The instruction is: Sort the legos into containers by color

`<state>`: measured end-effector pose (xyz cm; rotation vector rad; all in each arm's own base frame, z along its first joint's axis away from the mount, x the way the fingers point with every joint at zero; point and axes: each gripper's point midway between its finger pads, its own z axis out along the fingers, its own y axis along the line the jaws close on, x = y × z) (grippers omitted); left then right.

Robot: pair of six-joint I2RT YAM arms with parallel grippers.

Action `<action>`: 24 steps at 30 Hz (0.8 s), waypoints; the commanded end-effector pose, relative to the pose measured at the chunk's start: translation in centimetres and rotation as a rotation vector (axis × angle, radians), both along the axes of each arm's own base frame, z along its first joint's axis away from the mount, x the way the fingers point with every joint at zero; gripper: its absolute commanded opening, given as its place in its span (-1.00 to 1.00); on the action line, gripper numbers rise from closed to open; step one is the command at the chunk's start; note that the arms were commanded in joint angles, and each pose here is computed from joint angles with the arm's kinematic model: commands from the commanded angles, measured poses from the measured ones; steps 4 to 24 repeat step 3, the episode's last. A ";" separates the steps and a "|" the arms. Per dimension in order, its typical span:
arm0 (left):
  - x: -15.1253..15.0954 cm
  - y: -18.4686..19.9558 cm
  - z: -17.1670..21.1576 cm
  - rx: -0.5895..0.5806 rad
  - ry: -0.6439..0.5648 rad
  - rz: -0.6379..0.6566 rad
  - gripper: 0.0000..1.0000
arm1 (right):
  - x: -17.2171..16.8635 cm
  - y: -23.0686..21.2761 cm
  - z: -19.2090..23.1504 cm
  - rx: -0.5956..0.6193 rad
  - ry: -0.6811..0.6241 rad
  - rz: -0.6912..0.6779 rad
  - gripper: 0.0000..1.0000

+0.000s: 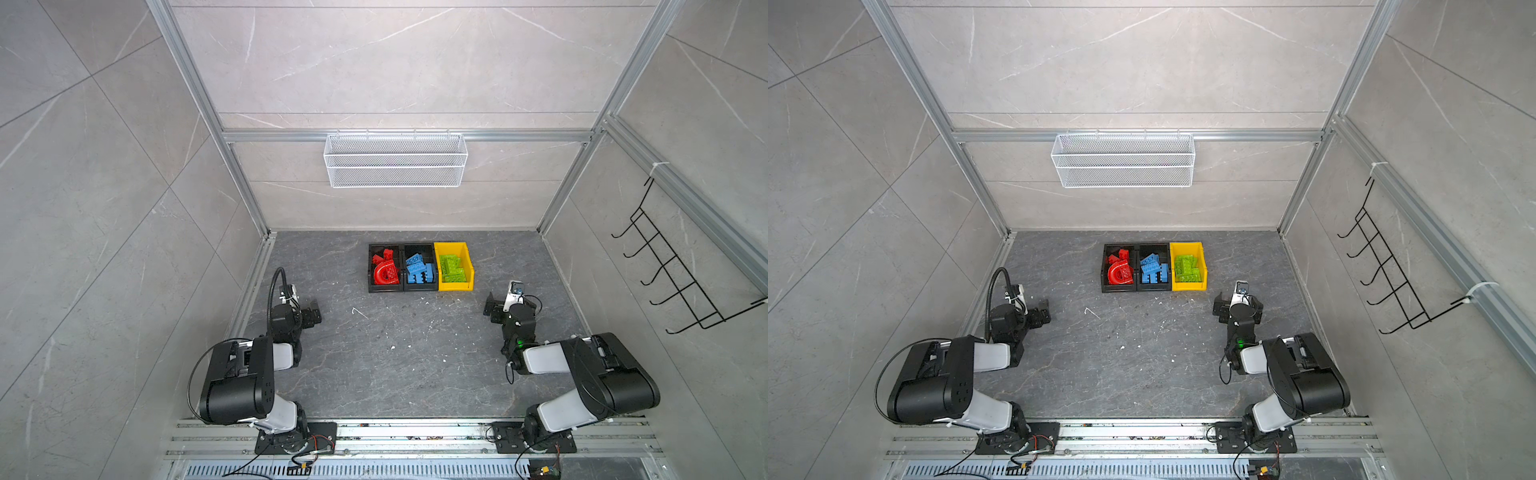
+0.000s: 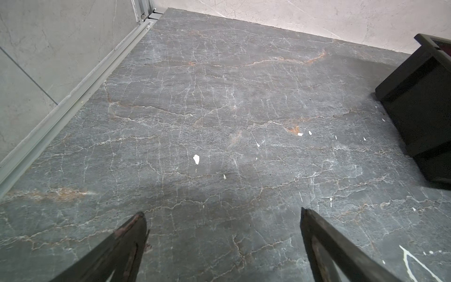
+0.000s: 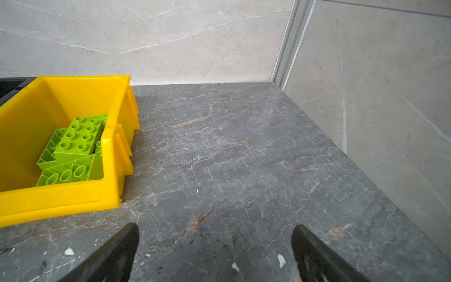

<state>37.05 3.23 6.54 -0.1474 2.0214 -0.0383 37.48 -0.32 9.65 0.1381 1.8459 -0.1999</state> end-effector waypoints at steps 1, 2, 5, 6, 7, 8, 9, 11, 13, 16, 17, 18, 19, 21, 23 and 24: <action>1.1 -0.1 2.0 0.025 -0.068 -0.023 1.00 | 0.8 0.0 0.4 0.014 0.000 0.012 1.00; 1.1 -0.1 2.0 0.025 -0.067 -0.024 1.00 | 0.8 0.0 0.5 0.016 -0.005 0.012 1.00; 1.1 -0.1 2.0 0.026 -0.068 -0.021 0.99 | 0.8 0.0 0.4 0.018 -0.003 0.015 1.00; 1.1 -0.1 2.0 0.026 -0.068 -0.021 0.99 | 0.8 0.0 0.4 0.018 -0.003 0.015 1.00; 1.1 -0.1 2.0 0.026 -0.068 -0.021 0.99 | 0.8 0.0 0.4 0.018 -0.003 0.015 1.00; 1.1 -0.1 2.0 0.026 -0.068 -0.021 0.99 | 0.8 0.0 0.4 0.018 -0.003 0.015 1.00; 1.1 -0.1 2.0 0.026 -0.068 -0.021 0.99 | 0.8 0.0 0.4 0.018 -0.003 0.015 1.00; 1.1 -0.1 2.0 0.026 -0.068 -0.021 0.99 | 0.8 0.0 0.4 0.018 -0.003 0.015 1.00; 1.1 -0.1 2.0 0.026 -0.068 -0.021 0.99 | 0.8 0.0 0.4 0.018 -0.003 0.015 1.00; 1.1 -0.1 2.0 0.026 -0.068 -0.021 0.99 | 0.8 0.0 0.4 0.018 -0.003 0.015 1.00; 1.1 -0.1 2.0 0.026 -0.068 -0.021 0.99 | 0.8 0.0 0.4 0.018 -0.003 0.015 1.00; 1.1 -0.1 2.0 0.026 -0.068 -0.021 0.99 | 0.8 0.0 0.4 0.018 -0.003 0.015 1.00; 1.1 -0.1 2.0 0.026 -0.068 -0.021 0.99 | 0.8 0.0 0.4 0.018 -0.003 0.015 1.00; 1.1 -0.1 2.0 0.026 -0.068 -0.021 0.99 | 0.8 0.0 0.4 0.018 -0.003 0.015 1.00; 1.1 -0.1 2.0 0.026 -0.068 -0.021 0.99 | 0.8 0.0 0.4 0.018 -0.003 0.015 1.00; 1.1 -0.1 2.0 0.026 -0.068 -0.021 0.99 | 0.8 0.0 0.4 0.018 -0.003 0.015 1.00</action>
